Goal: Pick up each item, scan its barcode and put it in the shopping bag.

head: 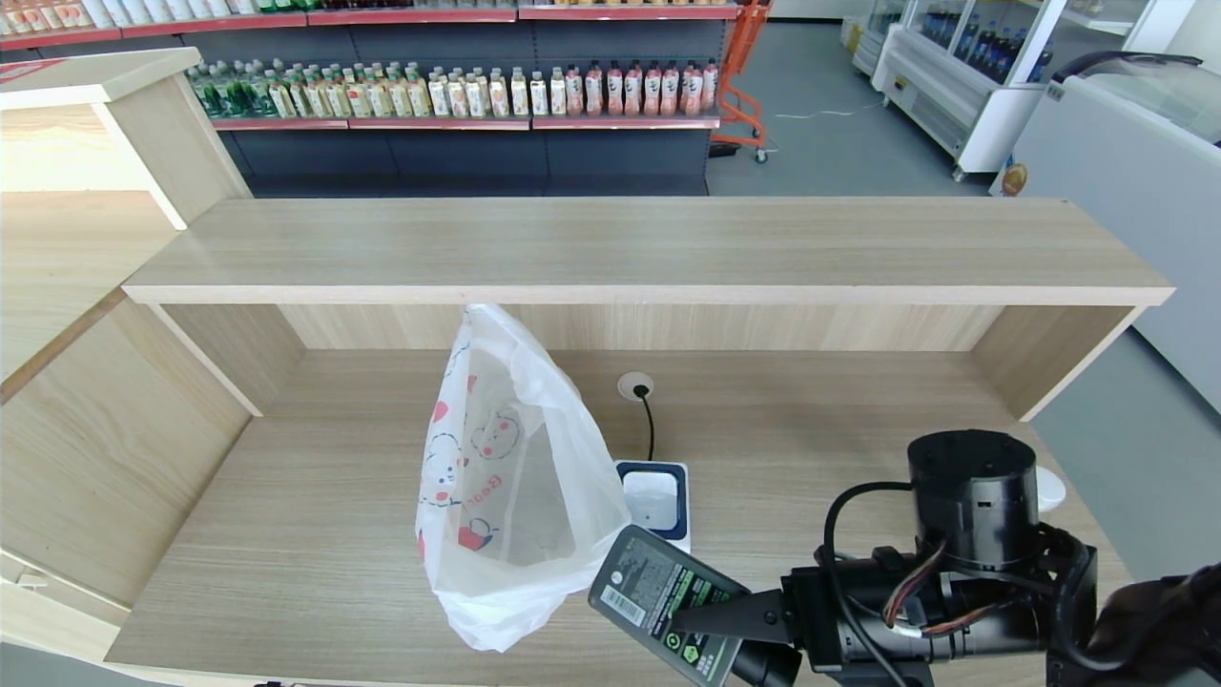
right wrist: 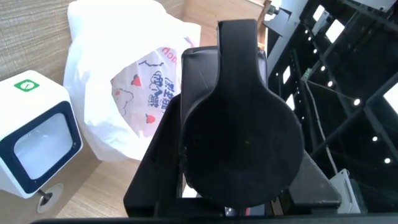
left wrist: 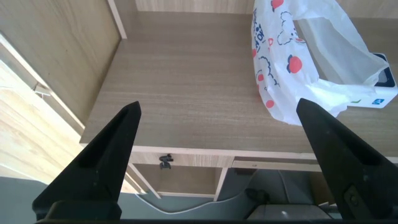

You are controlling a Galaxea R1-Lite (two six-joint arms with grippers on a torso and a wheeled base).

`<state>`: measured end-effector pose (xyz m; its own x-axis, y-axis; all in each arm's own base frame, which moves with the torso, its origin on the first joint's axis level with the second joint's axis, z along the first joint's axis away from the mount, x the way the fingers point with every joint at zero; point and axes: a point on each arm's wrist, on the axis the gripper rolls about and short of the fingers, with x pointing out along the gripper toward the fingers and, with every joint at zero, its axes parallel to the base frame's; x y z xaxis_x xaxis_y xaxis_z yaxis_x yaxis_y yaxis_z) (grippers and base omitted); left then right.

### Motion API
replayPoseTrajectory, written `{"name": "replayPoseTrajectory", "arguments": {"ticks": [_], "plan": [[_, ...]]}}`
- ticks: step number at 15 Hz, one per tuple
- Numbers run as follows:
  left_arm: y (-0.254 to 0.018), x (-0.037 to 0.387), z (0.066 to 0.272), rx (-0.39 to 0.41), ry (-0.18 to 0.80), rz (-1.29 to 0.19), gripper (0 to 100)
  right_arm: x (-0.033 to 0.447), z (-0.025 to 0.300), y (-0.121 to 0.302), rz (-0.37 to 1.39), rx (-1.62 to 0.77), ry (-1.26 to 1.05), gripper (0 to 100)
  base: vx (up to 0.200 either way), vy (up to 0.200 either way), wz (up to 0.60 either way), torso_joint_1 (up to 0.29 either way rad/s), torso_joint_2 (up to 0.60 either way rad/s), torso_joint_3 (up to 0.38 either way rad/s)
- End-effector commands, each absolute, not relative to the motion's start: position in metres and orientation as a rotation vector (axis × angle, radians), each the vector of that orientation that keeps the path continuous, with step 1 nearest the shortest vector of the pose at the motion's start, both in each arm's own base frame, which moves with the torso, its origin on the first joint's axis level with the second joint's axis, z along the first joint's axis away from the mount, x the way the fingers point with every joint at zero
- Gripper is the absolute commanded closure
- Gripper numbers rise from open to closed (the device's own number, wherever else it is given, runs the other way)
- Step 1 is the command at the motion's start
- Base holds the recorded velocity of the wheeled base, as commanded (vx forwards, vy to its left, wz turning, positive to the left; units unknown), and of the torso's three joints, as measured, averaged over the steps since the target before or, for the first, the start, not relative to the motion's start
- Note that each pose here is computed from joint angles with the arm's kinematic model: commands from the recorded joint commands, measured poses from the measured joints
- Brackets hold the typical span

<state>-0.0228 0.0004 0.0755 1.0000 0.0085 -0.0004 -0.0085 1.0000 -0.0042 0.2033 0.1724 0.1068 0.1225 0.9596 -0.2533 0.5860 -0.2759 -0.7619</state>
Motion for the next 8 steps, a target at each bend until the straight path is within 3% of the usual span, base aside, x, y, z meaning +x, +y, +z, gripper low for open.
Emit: {"name": "replayPoseTrajectory", "arguments": {"ticks": [1, 8], "plan": [[0.0004, -0.0228, 0.0755, -0.005, 0.0, 0.009, 0, 0.2021, 0.1082, 0.1718, 1.013, -1.922, -1.494, 100, 0.0, 0.0, 0.0, 0.0, 0.0, 0.0], [0.0004, -0.0228, 0.0755, -0.005, 0.0, 0.009, 0, 0.1972, 0.1148, 0.1684, 1.005, -1.893, -1.534, 100, 0.0, 0.0, 0.0, 0.0, 0.0, 0.0]]}}
